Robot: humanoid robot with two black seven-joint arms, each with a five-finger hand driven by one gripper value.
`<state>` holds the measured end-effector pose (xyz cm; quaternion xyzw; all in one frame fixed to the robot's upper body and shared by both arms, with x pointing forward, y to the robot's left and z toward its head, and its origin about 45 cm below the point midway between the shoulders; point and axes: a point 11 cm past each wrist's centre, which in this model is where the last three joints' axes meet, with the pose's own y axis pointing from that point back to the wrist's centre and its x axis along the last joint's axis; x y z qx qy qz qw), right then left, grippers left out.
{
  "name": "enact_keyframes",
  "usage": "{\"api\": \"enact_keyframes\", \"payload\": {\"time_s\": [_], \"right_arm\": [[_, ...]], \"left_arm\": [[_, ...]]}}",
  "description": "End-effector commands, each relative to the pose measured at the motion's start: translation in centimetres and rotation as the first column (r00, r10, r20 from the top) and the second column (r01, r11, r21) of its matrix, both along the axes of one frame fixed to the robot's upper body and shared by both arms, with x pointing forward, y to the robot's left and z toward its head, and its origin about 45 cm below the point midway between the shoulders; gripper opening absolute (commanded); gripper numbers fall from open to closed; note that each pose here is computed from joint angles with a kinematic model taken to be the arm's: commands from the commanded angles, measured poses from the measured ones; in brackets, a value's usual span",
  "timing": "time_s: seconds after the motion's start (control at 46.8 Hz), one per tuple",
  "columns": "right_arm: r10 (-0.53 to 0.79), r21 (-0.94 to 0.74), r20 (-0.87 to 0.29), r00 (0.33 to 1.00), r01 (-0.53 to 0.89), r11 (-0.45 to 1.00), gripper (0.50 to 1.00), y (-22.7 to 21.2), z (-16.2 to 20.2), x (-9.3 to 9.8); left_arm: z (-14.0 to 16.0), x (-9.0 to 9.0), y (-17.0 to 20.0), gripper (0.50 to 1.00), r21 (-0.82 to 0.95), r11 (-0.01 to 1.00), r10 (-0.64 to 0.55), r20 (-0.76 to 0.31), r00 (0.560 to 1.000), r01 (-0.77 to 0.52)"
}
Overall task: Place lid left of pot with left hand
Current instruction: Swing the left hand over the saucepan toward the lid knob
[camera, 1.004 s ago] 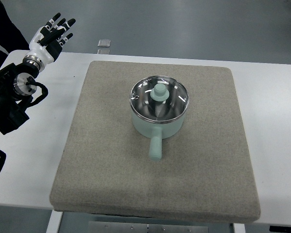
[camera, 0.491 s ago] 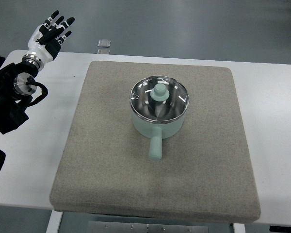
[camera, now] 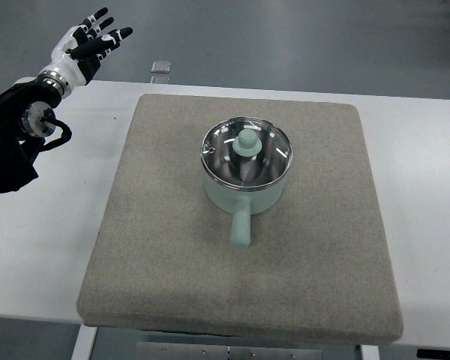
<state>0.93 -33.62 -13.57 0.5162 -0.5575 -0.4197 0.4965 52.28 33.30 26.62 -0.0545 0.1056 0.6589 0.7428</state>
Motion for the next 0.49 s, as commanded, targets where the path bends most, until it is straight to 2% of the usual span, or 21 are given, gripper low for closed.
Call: {"api": "enact_keyframes", "payload": {"time_s": [0.0,0.256,0.47], "right_arm": [[0.000,0.000,0.001,1.000,0.000,1.000,0.924,0.0,0.0,0.0],[0.000,0.000,0.001,1.000,0.000,1.000,0.924,0.0,0.0,0.0],[0.000,0.000,-0.001,1.000,0.000,1.000,0.924,0.0,0.0,-0.1]], "left_arm": [[0.0,0.1,-0.3,0.994,0.035,0.999,-0.021,-0.004,1.000,0.021],[2.4,0.7,-2.7,0.994,0.250,0.951,-0.187,-0.003,0.982,0.181],[5.0,0.6,-6.4,0.994,0.491,0.788,-0.404,-0.040,0.914,0.371]]}}
